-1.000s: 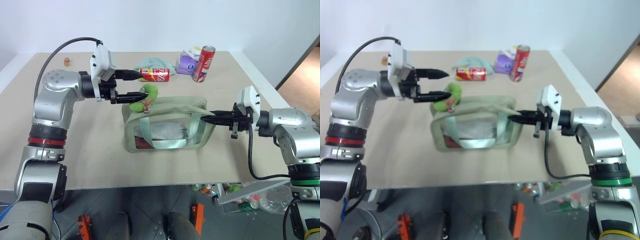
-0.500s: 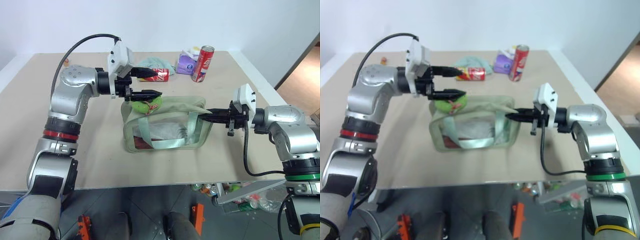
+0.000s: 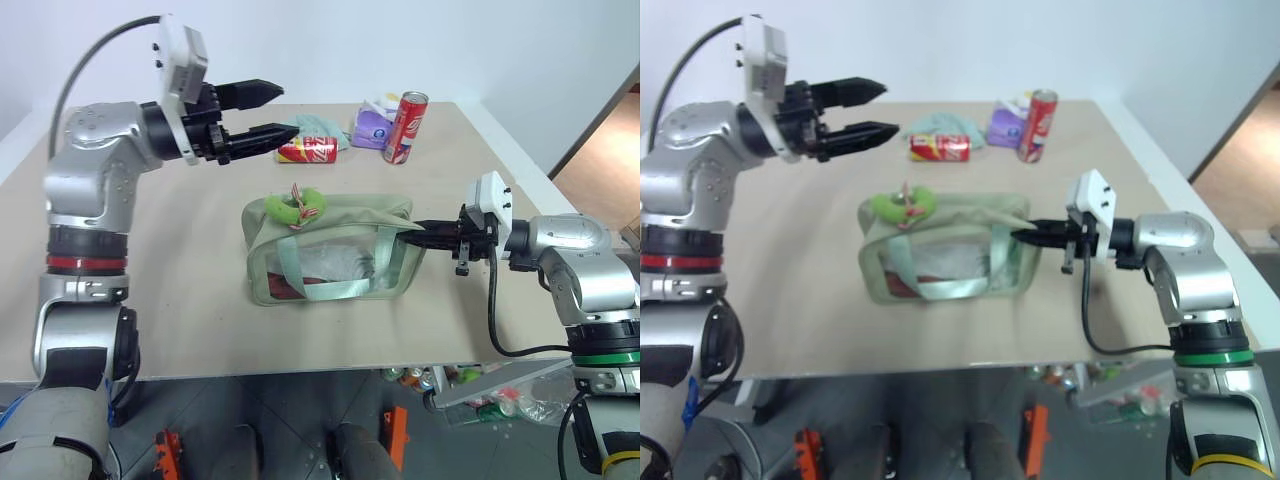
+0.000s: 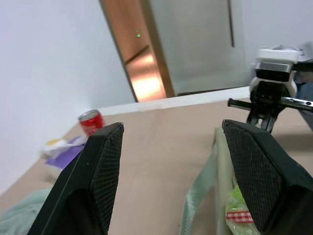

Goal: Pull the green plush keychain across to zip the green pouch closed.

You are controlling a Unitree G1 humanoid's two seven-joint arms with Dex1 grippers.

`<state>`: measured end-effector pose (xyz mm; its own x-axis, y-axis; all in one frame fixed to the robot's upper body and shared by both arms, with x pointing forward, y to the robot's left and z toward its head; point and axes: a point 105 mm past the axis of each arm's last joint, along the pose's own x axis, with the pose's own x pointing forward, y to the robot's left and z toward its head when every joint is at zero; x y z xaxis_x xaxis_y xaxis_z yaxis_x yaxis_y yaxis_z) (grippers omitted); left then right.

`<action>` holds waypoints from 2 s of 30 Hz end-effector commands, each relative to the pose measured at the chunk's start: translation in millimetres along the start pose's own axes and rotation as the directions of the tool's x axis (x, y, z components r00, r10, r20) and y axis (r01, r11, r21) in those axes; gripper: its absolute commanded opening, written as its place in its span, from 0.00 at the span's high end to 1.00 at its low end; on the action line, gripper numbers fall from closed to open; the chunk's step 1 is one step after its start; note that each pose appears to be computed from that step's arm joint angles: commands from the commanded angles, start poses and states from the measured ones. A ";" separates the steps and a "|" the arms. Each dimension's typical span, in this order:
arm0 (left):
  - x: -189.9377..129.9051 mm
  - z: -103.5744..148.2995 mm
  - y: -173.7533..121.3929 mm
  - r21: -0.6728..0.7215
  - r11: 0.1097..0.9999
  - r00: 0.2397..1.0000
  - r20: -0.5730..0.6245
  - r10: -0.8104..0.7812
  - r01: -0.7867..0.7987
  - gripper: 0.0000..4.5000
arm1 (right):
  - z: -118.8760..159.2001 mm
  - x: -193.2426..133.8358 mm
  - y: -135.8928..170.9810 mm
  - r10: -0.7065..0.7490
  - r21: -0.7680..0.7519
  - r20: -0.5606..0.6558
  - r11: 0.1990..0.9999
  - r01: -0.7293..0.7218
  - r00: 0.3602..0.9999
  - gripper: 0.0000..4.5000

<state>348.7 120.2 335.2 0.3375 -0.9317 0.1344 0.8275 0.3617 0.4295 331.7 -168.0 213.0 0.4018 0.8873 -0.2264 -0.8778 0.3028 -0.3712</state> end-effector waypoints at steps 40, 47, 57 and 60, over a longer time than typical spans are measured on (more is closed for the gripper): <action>-50.3 -93.7 -92.0 -0.236 0.934 0.958 -0.167 0.234 -0.269 0.96 | 12.6 -10.4 -11.2 -0.061 -0.034 0.006 0.998 0.061 0.998 1.00; -44.3 -92.8 -92.5 -0.225 0.944 0.965 -0.157 0.211 -0.242 0.98 | 15.5 -13.8 -8.2 -0.053 0.048 0.016 0.997 0.052 0.998 1.00; -40.1 -92.4 -96.3 -0.225 0.950 0.970 -0.161 0.182 -0.216 1.00 | 49.1 -25.1 -8.1 -0.060 -0.010 0.037 0.998 0.060 0.998 0.21; -39.0 -93.9 -98.7 -0.229 0.951 0.971 -0.167 0.171 -0.207 1.00 | 76.6 -23.4 -6.8 -0.056 -0.049 0.094 0.997 0.061 0.994 0.01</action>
<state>299.7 131.1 198.6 0.5709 -0.8191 0.0563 0.8079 0.5727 0.1391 320.2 -170.7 253.0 0.4310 0.8817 -0.1919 -0.8747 0.3559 -0.3290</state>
